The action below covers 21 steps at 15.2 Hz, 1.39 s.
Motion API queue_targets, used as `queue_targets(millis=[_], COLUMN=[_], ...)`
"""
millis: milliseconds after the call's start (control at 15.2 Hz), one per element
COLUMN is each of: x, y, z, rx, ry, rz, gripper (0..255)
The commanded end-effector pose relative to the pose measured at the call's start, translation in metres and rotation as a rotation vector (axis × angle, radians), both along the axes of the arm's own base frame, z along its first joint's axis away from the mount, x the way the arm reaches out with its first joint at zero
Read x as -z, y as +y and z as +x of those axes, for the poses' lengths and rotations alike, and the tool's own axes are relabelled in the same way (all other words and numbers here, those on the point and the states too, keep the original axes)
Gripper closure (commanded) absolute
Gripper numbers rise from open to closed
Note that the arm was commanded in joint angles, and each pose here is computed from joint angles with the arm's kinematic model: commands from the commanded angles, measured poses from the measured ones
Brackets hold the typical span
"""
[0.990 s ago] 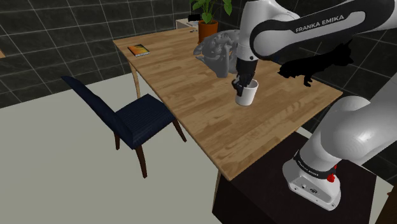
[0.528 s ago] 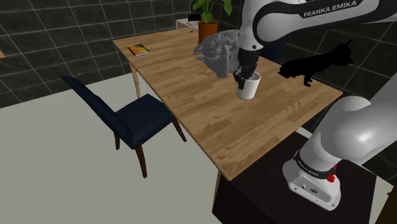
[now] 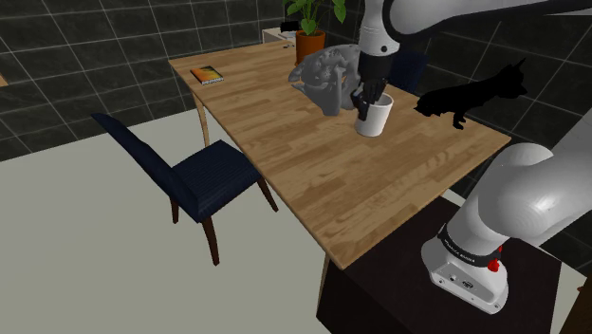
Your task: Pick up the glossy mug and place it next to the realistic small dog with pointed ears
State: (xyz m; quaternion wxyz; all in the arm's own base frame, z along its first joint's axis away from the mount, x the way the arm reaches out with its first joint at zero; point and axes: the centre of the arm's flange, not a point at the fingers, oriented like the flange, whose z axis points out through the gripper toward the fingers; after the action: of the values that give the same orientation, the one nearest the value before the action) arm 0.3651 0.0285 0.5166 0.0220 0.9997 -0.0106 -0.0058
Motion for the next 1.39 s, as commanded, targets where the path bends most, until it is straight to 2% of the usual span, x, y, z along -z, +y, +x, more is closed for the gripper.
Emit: queue_targets(millis=[0, 1320], x=[-0.010, -0.116], y=[0.000, 0.000], z=[-0.001, -0.001], rx=[0.000, 0.000], ry=[0.000, 0.000], rz=[0.000, 0.000], gripper=[255, 255])
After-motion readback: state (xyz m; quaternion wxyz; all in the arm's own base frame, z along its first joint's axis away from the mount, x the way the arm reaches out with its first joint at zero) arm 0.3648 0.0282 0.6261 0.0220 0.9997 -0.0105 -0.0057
